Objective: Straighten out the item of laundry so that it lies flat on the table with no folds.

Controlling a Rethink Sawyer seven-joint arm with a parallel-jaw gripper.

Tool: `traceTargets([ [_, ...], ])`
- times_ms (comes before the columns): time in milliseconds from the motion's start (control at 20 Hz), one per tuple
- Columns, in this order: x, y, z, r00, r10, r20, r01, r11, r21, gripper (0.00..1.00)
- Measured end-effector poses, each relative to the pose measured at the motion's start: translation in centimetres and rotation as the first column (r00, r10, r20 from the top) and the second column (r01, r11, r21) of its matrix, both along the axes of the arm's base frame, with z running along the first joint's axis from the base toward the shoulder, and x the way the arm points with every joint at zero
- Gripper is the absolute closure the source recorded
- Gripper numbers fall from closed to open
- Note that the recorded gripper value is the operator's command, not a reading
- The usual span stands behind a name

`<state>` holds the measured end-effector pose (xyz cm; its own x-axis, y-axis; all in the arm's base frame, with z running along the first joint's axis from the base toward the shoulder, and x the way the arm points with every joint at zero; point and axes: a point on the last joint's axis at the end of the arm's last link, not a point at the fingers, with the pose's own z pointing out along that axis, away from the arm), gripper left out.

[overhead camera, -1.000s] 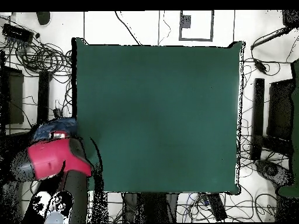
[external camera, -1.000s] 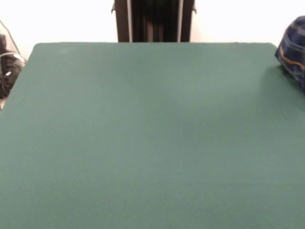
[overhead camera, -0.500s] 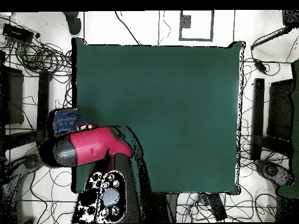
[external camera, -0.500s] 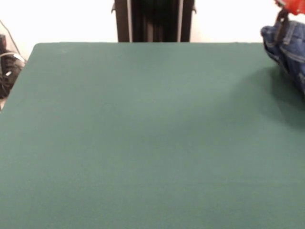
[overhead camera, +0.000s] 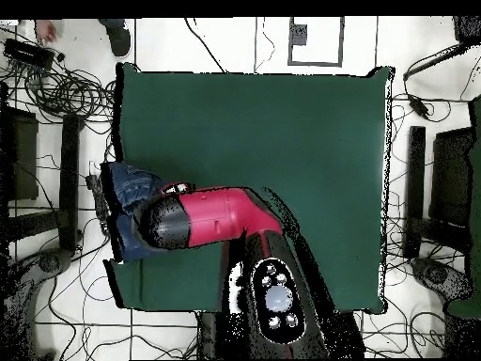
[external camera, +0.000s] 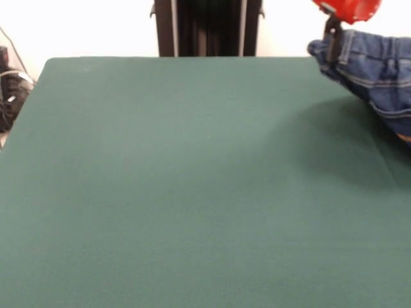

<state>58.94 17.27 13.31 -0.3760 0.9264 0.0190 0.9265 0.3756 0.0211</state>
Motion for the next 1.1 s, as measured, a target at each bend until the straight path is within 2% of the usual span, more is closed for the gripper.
traceTargets([
  [600,1.4,-5.8,-0.1,0.993,0.115,0.024,-0.115,0.993,0.020,1.00],
  [1100,1.7,-9.2,-1.1,0.989,0.143,0.031,-0.143,0.990,0.016,1.00],
])
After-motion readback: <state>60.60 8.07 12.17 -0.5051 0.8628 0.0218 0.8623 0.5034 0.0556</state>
